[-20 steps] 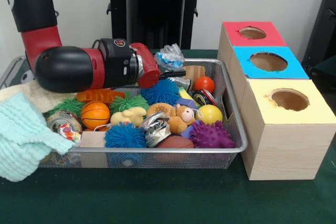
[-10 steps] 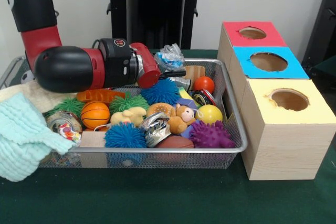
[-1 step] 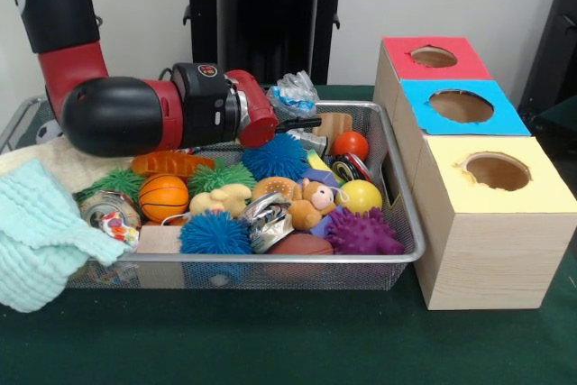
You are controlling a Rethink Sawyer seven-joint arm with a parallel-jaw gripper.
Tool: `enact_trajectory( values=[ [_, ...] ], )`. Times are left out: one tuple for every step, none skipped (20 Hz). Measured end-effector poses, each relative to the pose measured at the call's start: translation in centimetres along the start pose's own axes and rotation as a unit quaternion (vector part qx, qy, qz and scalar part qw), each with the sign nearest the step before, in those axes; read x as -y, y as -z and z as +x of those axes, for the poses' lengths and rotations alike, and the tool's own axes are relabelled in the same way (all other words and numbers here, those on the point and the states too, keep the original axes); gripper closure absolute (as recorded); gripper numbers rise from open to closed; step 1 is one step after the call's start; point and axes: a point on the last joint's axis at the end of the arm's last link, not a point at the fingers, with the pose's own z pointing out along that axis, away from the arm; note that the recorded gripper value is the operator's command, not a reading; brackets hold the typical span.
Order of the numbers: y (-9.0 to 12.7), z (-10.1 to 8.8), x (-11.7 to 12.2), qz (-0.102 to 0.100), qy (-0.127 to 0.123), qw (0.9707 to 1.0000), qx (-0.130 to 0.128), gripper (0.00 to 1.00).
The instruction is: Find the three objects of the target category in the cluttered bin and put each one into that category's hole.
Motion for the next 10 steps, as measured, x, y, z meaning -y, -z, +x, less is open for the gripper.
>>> enact_trajectory(
  values=[
    [-0.01,0.04,0.01,0.0,0.0,1.0,0.0,0.0],
    [-0.01,0.08,0.03,0.001,0.0,1.0,0.0,0.0],
    [-0.04,0.27,0.1,0.002,0.0,1.0,0.0,0.0],
    [-0.06,0.33,0.13,0.002,0.0,1.0,0.0,0.0],
    [-0.08,0.38,0.17,0.003,0.0,1.0,0.001,0.0],
    [-0.11,0.44,0.21,0.004,0.0,1.0,0.001,0.0],
    [-0.29,0.59,0.36,0.006,0.0,1.0,0.002,0.0],
    [-0.37,0.64,0.41,0.006,0.0,1.0,0.003,0.0],
    [-0.45,0.69,0.48,0.006,0.0,1.0,0.003,0.0],
    [-0.68,0.84,0.66,0.005,-0.001,1.0,0.005,0.0]
  ],
)
